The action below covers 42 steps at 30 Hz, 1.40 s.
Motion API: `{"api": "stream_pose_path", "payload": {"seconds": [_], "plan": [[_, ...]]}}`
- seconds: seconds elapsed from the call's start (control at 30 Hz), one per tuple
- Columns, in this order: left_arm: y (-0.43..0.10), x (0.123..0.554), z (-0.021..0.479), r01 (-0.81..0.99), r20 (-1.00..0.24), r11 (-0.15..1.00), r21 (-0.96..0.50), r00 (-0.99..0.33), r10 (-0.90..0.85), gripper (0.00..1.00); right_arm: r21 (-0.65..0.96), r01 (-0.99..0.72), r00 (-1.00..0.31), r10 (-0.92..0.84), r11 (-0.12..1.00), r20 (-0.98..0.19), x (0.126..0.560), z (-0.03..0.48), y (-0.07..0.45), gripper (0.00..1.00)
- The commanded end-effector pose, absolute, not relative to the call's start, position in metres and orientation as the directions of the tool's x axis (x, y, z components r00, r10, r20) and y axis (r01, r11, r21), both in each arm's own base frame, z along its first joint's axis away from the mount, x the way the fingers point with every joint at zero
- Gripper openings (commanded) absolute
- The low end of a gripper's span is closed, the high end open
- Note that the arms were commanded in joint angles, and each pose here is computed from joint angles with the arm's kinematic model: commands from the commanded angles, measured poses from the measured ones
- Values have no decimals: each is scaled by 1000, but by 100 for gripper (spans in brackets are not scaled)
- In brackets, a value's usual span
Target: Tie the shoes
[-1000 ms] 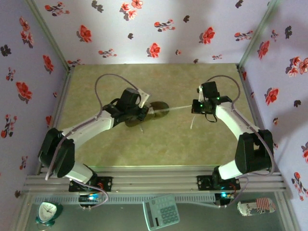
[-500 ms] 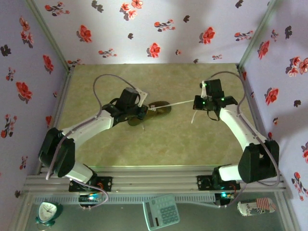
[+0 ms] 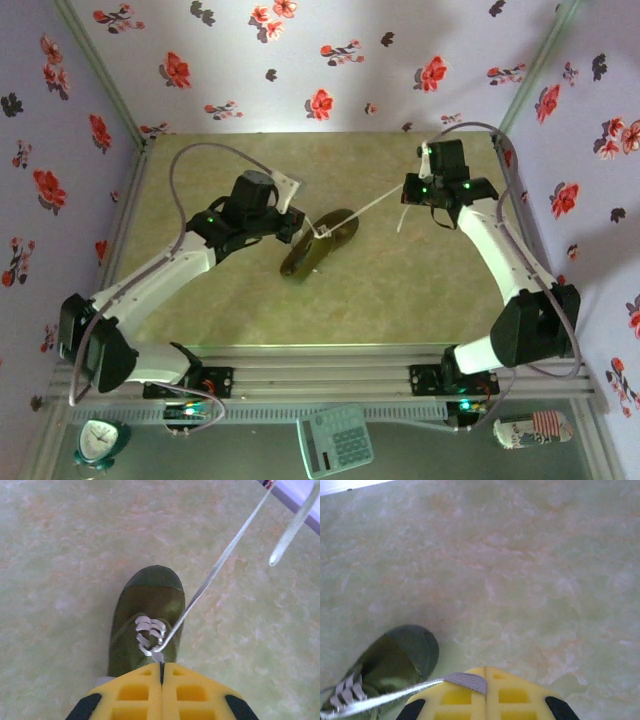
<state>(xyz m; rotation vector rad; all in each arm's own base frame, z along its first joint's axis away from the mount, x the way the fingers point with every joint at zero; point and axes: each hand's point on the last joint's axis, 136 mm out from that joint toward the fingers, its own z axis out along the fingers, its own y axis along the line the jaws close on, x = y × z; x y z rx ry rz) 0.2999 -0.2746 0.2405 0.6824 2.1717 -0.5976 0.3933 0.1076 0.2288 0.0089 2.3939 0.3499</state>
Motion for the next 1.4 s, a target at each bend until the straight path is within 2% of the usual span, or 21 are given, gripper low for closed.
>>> {"api": "stream_pose_path", "payload": {"seconds": [0.0, 0.4, 0.7, 1.2, 1.37], "plan": [[-273, 289, 275, 671, -816, 718, -182, -511, 270, 0, 269, -112, -723, 107, 957, -683, 405, 254, 113, 0], [-257, 277, 318, 678, -845, 721, -142, -462, 269, 0, 336, -237, -700, 79, 912, -710, 412, 287, 143, 0], [-269, 286, 294, 682, -814, 717, -148, -495, 303, 0, 280, -188, -680, 81, 942, -728, 409, 285, 128, 0], [-301, 310, 261, 694, -776, 695, -188, -539, 328, 0, 141, -85, -738, 33, 986, -674, 345, 244, 85, 0], [-300, 313, 270, 691, -790, 701, -175, -523, 319, 0, 135, -76, -719, 39, 988, -694, 324, 253, 77, 0]]}}
